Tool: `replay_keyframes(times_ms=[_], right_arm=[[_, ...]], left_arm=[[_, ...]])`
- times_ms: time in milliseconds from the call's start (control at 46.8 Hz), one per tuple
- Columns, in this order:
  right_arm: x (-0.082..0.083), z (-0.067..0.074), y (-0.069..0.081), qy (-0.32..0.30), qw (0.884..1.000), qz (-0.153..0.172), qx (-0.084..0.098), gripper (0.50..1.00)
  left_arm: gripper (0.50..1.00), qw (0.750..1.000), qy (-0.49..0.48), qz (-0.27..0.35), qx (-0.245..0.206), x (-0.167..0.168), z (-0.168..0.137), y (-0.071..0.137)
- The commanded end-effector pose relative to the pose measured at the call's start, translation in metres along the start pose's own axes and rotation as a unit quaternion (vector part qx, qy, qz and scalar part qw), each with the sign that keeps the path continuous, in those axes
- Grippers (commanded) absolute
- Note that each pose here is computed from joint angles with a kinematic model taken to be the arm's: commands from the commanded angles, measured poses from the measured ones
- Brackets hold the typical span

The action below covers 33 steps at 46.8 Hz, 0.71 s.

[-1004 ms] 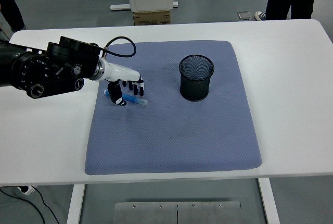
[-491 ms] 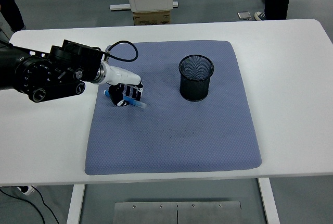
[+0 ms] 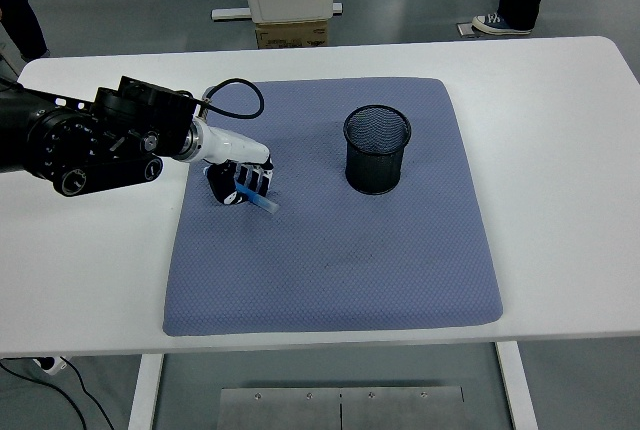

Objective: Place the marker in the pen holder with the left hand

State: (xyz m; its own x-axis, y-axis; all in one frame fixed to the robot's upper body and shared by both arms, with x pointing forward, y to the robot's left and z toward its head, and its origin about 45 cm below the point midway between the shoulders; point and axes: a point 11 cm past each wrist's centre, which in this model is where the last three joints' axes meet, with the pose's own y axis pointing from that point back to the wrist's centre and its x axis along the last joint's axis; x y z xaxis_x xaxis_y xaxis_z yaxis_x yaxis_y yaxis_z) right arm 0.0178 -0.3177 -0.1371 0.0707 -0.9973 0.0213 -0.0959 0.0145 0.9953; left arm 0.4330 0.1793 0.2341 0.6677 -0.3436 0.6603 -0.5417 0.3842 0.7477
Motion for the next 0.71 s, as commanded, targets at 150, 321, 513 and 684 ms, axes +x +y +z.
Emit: replay_keyframes(times_ms=[150, 321, 513, 684], right_arm=[[0.0, 0.0, 0.0, 0.0, 1.0, 0.0, 0.0, 1.0], [0.0, 0.0, 0.0, 0.0, 1.0, 0.0, 0.0, 1.0], [0.0, 0.0, 0.0, 0.0, 1.0, 0.0, 0.0, 1.0], [0.0, 0.0, 0.0, 0.0, 1.0, 0.0, 0.0, 1.0]], left_arm=[[0.5, 1.0, 0.001, 0.004, -0.002, 0.004, -0.001, 0.002], [0.5, 1.0, 0.007, 0.008, -0.006, 0.007, -0.001, 0.004], [0.5, 0.999, 0.034, 0.018, -0.015, 0.013, 0.001, 0.006], [0.5, 0.998, 0.061, 0.03, -0.019, 0.023, 0.002, 0.01]])
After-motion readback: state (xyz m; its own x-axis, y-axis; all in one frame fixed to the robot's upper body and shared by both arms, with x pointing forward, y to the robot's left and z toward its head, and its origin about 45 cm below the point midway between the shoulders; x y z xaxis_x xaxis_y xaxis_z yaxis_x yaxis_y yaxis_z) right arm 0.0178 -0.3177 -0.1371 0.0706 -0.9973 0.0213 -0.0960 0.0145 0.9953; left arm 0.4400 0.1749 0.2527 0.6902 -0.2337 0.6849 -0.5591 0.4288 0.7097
